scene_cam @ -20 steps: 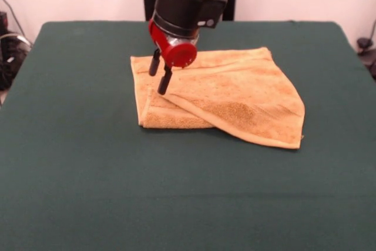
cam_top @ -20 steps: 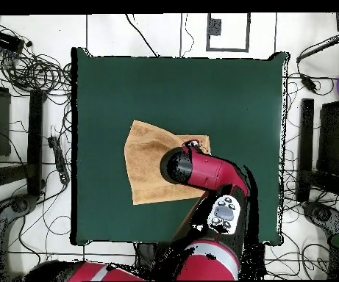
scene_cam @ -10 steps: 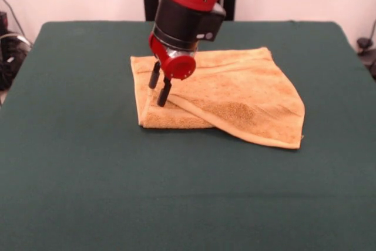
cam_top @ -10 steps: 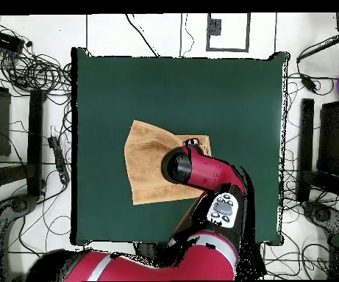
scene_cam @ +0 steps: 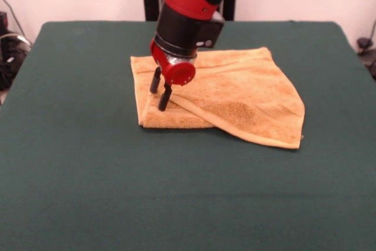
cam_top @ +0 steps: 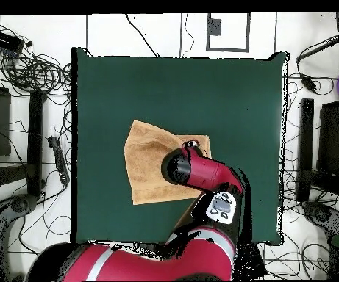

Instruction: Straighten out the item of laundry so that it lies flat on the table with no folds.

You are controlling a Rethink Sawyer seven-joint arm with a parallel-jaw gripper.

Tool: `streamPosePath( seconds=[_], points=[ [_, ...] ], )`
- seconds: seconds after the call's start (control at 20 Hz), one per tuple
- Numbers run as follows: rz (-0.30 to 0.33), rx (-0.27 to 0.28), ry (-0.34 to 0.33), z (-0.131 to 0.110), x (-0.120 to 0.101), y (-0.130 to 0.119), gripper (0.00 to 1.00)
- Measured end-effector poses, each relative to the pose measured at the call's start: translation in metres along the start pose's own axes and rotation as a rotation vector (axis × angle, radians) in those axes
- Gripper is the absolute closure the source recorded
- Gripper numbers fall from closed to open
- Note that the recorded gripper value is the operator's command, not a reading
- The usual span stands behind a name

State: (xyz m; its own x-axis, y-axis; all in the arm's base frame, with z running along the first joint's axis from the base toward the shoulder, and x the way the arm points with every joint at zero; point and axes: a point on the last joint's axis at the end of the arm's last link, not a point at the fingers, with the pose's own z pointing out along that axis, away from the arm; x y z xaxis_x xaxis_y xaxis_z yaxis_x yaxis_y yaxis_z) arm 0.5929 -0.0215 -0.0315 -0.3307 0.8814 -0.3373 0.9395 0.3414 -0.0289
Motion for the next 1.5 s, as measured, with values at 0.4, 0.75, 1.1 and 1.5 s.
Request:
streamPosePath(
  seconds=[0.4, 0.75, 1.1, 1.5],
  points=[
    [0.017, 0.015, 0.017, 0.002, 0.006, -0.006, 0.0],
    [0.051, 0.072, 0.071, -0.026, 0.012, -0.015, 0.0],
    [0.066, 0.147, 0.131, -0.054, 0.013, -0.023, 0.0],
    [0.072, 0.151, 0.125, -0.043, 0.01, -0.029, 0.0]
  ],
)
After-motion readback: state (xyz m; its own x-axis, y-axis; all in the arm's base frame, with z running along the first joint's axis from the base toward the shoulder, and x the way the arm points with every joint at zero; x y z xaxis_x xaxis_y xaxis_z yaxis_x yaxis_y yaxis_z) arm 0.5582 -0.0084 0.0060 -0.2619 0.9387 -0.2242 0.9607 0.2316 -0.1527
